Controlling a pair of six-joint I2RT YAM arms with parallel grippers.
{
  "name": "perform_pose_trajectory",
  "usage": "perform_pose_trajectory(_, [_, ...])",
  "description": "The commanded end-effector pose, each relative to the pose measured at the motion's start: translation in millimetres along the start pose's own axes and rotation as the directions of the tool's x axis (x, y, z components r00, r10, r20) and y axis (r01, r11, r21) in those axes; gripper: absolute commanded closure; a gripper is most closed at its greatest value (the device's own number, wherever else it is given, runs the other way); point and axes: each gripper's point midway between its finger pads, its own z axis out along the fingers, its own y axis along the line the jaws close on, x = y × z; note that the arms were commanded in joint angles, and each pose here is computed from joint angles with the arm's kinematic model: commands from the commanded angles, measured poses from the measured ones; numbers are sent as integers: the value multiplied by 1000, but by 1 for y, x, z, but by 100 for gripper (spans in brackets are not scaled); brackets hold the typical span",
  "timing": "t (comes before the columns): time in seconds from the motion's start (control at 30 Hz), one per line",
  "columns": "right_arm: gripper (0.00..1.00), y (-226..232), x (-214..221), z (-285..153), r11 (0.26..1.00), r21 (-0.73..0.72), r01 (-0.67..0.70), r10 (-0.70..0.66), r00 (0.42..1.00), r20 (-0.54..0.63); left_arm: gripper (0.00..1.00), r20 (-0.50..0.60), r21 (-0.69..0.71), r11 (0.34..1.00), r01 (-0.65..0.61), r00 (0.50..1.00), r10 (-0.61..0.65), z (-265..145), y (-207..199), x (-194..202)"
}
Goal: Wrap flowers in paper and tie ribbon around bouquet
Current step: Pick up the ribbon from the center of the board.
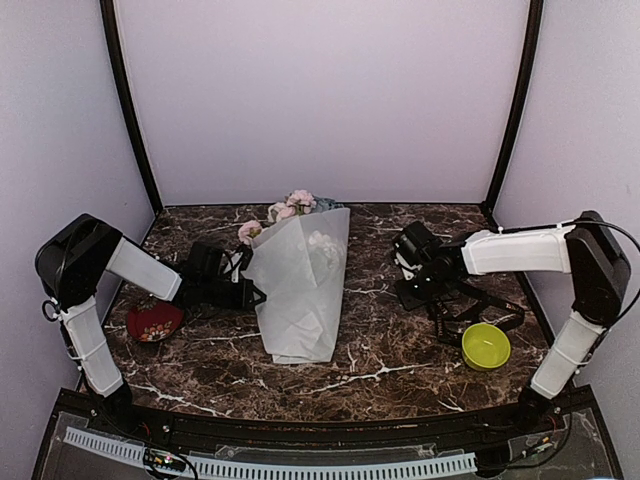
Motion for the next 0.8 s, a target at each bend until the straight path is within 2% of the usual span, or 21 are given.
perform_pose_trajectory(0.0, [83, -46, 42, 11, 976, 202, -86, 117, 982, -149, 100, -80, -88, 996, 21, 996, -28, 0, 22, 24])
perform_pose_trajectory(0.1, [76, -60, 49, 20, 966, 231, -119, 158, 975, -157, 100, -79, -85, 996, 20, 997, -27, 0, 22, 24])
perform_pose_trajectory(0.53, [74, -64, 52, 42, 970, 164, -181, 210, 961, -180, 100, -79, -86, 996, 10, 997, -17, -1, 21, 23])
perform_pose_trajectory(0.57, [77, -64, 51, 45, 971, 149, -189, 214, 960, -179, 100, -79, -87, 996, 11, 997, -17, -1, 22, 23])
perform_pose_trajectory(0.6, [84, -65, 52, 47, 972, 132, -196, 218, 959, -181, 100, -78, -87, 996, 8, 997, -15, -1, 21, 22])
perform_pose_trajectory(0.63, [96, -65, 50, 49, 972, 110, -207, 225, 958, -179, 100, -79, -88, 996, 6, 997, -13, -1, 21, 22])
perform_pose_trajectory(0.67, [100, -66, 47, 51, 971, 87, -223, 235, 957, -172, 100, -81, -91, 996, 6, 997, -14, -1, 22, 22])
perform_pose_trajectory(0.77, [100, -74, 18, 45, 962, 6, -271, 270, 957, -103, 100, -87, -101, 995, 4, 996, -13, -1, 24, 23])
